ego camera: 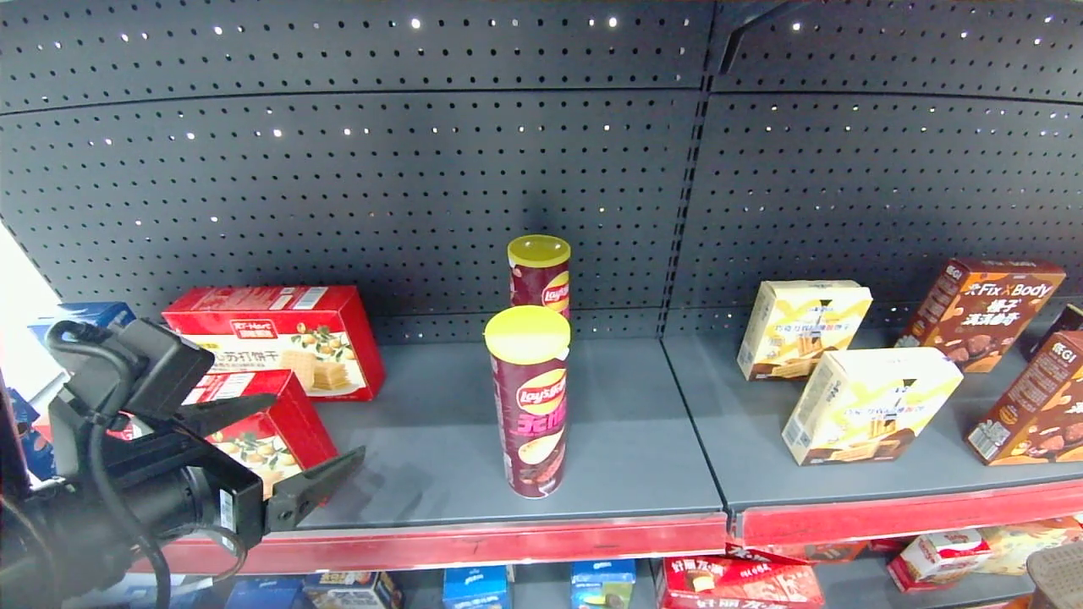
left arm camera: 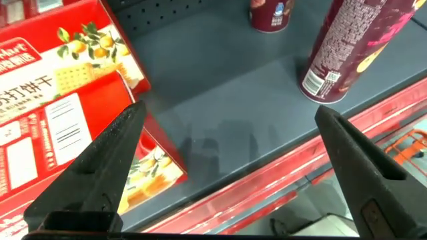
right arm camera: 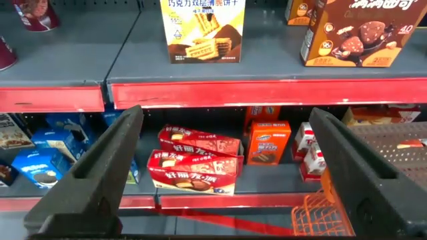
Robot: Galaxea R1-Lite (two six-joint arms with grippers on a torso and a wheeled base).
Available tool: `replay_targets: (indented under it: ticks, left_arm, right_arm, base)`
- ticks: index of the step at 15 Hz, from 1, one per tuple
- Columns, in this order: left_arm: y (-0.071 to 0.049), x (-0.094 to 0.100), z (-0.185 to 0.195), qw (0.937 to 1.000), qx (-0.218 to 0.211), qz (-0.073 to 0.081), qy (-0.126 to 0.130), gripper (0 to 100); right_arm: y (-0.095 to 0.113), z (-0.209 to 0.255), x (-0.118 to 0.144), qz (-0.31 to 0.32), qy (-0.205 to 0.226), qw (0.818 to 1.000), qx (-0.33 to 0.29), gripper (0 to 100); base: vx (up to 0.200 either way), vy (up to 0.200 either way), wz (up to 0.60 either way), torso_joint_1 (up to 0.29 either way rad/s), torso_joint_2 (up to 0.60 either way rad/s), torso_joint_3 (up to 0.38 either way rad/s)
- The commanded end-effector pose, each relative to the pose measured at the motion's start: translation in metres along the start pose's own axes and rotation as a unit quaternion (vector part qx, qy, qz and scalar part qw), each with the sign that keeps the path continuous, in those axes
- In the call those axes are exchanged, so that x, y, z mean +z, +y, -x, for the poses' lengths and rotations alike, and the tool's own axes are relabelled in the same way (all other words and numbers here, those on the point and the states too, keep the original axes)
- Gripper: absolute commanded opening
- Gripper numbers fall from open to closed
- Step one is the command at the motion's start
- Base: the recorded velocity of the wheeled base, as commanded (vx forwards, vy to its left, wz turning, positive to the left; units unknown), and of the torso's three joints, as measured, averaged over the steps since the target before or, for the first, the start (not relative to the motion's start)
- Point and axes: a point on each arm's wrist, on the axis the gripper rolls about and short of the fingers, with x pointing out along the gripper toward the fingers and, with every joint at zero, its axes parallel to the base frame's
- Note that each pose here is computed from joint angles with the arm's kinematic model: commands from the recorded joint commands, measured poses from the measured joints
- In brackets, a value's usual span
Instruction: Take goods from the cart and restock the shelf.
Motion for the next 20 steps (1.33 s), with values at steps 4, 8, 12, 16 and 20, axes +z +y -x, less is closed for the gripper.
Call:
replay_targets:
  ticks: [4, 8, 12, 16, 20]
  left_arm:
    - [-0.017, -0.001, -0.021, 0.9982, -0.052, -0.014, 0.025, 100]
    - [-0.018, -0.007, -0.039, 0.9967, -0.058, -0.016, 0.055, 100]
    - [-0.017, 0.005, -0.060, 0.9969, -0.057, -0.018, 0.051, 100]
    - [-0.020, 0.005, -0.074, 0.9958, -0.064, -0.020, 0.062, 100]
    - [-0.020, -0.001, -0.085, 0.9952, -0.065, -0.019, 0.070, 100]
  right_arm:
    - [0.000, 0.000, 0.000, 0.001, 0.000, 1.000, 0.001, 100]
    - [0.000, 0.000, 0.000, 0.001, 0.000, 1.000, 0.001, 100]
    - [0.000, 0.000, 0.000, 0.001, 0.000, 1.000, 0.001, 100]
    - [0.000, 0.000, 0.000, 0.000, 0.000, 1.000, 0.001, 100]
    - [0.000, 0.000, 0.000, 0.000, 0.000, 1.000, 0.001, 100]
  base:
    - [0.000, 0.000, 0.00, 0.000, 0.00, 0.000]
    - [0.000, 0.000, 0.00, 0.000, 0.00, 0.000]
    - [0.000, 0.000, 0.00, 0.000, 0.00, 0.000]
    - [0.000, 0.000, 0.00, 0.000, 0.00, 0.000]
    - [0.000, 0.000, 0.00, 0.000, 0.00, 0.000]
